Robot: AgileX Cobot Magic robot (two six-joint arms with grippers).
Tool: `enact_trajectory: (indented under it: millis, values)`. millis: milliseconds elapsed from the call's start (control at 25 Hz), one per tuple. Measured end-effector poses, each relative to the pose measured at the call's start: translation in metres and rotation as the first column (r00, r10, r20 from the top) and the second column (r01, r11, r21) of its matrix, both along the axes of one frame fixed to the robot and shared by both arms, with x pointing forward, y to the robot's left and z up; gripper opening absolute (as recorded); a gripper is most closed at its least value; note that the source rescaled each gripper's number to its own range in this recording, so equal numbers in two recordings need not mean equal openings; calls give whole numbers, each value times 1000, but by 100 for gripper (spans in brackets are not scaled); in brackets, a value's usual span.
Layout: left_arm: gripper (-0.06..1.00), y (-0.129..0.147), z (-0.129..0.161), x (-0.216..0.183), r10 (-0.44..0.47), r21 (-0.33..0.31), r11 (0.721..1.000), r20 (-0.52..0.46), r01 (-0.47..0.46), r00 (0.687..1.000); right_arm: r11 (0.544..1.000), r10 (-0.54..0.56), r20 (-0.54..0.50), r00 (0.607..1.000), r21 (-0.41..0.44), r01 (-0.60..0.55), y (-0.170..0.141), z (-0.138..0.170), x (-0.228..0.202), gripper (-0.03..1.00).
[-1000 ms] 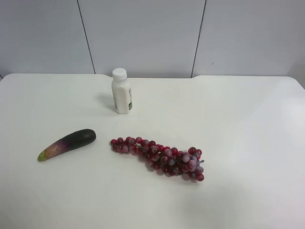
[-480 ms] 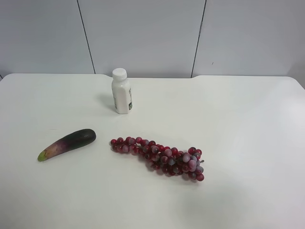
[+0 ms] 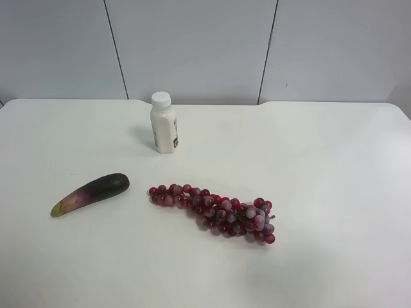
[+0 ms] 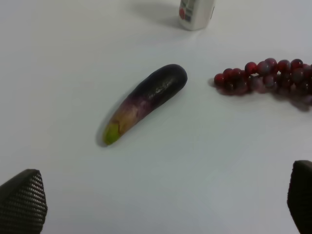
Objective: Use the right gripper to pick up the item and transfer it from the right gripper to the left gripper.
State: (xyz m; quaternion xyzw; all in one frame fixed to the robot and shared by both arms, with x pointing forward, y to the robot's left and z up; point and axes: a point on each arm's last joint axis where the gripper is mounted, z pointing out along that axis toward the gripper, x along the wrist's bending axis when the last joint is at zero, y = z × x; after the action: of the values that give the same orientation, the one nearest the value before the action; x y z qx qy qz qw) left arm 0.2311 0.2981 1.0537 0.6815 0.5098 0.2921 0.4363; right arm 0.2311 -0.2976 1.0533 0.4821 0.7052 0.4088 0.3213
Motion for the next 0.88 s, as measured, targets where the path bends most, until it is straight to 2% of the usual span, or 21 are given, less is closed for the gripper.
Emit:
enact_trajectory:
  millis: [440, 600, 760, 880]
  values:
    - [100, 0, 1, 0, 12, -7, 1000, 5, -12, 1000, 1000, 0, 0, 1000, 0, 0, 0, 0, 0, 100]
    - [100, -1, 1, 1, 105, -8, 994, 7, -105, 994, 1000, 0, 0, 1000, 0, 0, 0, 0, 0, 100]
    - [100, -2, 1, 1, 226, -8, 974, 7, -226, 974, 1000, 0, 0, 1000, 0, 0, 0, 0, 0, 100]
    - [100, -2, 1, 1, 269, -8, 963, 7, -269, 963, 1000, 0, 0, 1000, 0, 0, 0, 0, 0, 100]
